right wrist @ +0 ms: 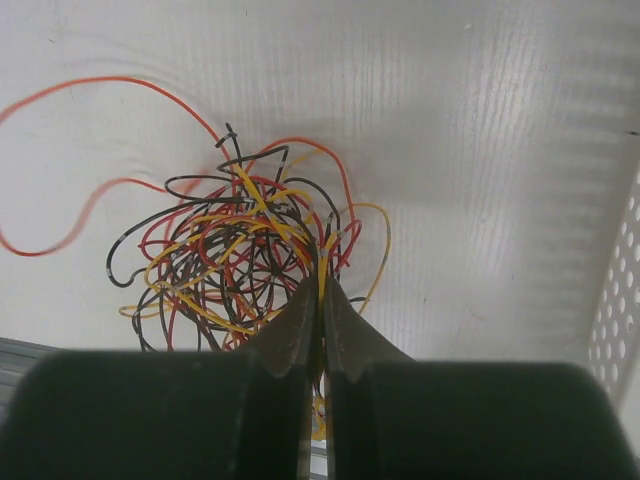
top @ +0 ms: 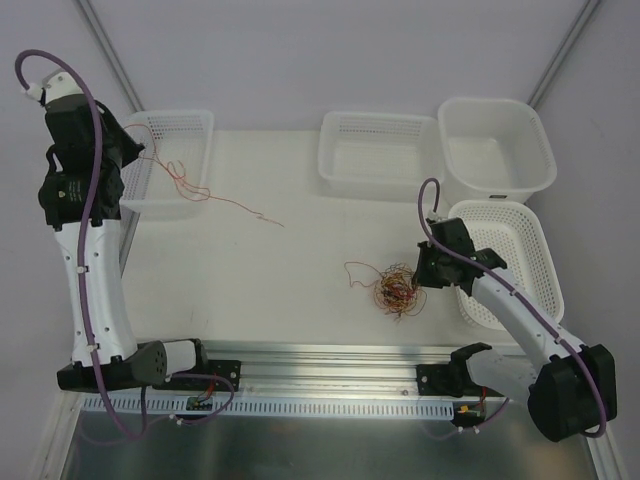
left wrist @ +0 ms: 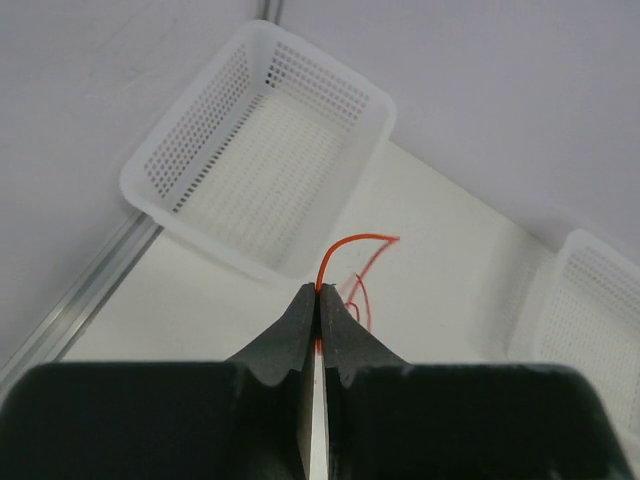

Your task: Untangle the cables

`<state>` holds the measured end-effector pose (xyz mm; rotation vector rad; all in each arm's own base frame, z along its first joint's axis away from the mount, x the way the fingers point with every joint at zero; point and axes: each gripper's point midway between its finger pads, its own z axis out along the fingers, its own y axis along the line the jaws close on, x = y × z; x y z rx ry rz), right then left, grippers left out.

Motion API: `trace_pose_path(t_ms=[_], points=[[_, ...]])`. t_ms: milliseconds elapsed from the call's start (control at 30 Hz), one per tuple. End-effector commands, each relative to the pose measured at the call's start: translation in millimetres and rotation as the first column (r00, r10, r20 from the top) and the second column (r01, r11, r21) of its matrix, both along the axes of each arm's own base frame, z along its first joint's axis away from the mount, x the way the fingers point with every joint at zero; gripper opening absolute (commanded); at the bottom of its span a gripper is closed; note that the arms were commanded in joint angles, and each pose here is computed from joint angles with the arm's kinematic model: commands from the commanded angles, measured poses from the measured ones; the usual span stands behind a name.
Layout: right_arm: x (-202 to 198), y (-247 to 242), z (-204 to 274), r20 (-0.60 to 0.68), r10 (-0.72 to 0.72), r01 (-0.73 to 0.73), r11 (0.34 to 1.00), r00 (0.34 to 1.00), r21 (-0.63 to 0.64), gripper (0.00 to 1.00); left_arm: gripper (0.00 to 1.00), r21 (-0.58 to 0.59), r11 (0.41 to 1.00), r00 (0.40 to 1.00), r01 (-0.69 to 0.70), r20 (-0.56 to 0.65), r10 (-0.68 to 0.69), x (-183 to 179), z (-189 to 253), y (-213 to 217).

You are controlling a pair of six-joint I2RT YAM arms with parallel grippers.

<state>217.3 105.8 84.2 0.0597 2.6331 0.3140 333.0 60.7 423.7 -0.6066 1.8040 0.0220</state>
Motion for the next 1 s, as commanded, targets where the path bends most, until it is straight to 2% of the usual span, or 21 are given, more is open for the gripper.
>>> trace_pose_path(t_ms=[0, 133, 200, 433, 633, 733, 833, 867, 933, 967], points=[[-4.4, -8.7, 2.7, 0.011, -0.010, 0.010, 1.000, 1.000, -0.022, 0.01, 0.00, -0.024, 0.994, 0.993, -0.109, 0.052, 0.110, -12.9, 25.4, 27.7], [-7.4, -13.8, 7.1, 0.015, -0.015, 0.015, 0.999, 1.000, -0.029, 0.01, 0.00, -0.017, 0.985, 0.983, -0.173, 0.053, 0.174, -15.1, 30.9, 49.5], [-6.8, -15.3, 11.8, 0.034, -0.016, 0.017, 1.000, 0.999, -0.026, 0.01, 0.00, -0.026, 0.988, 0.987, -0.150, 0.062, 0.151, -11.6, 35.5, 47.4], [2.2, 2.6, 35.8, 0.099, 0.019, -0.026, 0.997, 0.995, 0.070, 0.04, 0.00, -0.128, 0.986, 0.994, 0.110, 0.040, -0.105, 1.5, 15.9, -0.2], [17.4, 22.3, 52.6, 0.142, 0.044, -0.064, 0.988, 0.989, 0.144, 0.07, 0.00, -0.238, 0.917, 0.946, 0.320, 0.024, -0.324, -1.7, -8.0, -44.3], [22.2, 32.0, 54.4, 0.145, 0.065, -0.088, 0.983, 0.987, 0.159, 0.13, 0.00, -0.294, 0.875, 0.917, 0.384, 0.007, -0.400, -2.2, -24.1, -61.0], [24.9, 40.6, 57.7, 0.153, 0.086, -0.113, 0.979, 0.984, 0.171, 0.28, 0.00, -0.308, 0.850, 0.890, 0.427, -0.024, -0.455, -1.3, -39.5, -77.6], [26.3, 42.7, 60.0, 0.159, 0.091, -0.119, 0.977, 0.983, 0.175, 0.41, 0.00, -0.307, 0.846, 0.883, 0.436, -0.033, -0.467, -0.3, -43.4, -81.2], [25.3, 46.2, 61.5, 0.161, 0.108, -0.136, 0.975, 0.981, 0.176, 0.55, 0.00, -0.305, 0.835, 0.868, 0.458, -0.051, -0.494, 1.8, -50.0, -91.6], [25.8, 47.2, 65.0, 0.170, 0.112, -0.143, 0.974, 0.979, 0.176, 0.66, 0.00, -0.300, 0.834, 0.863, 0.463, -0.061, -0.502, 4.7, -52.9, -93.7]])
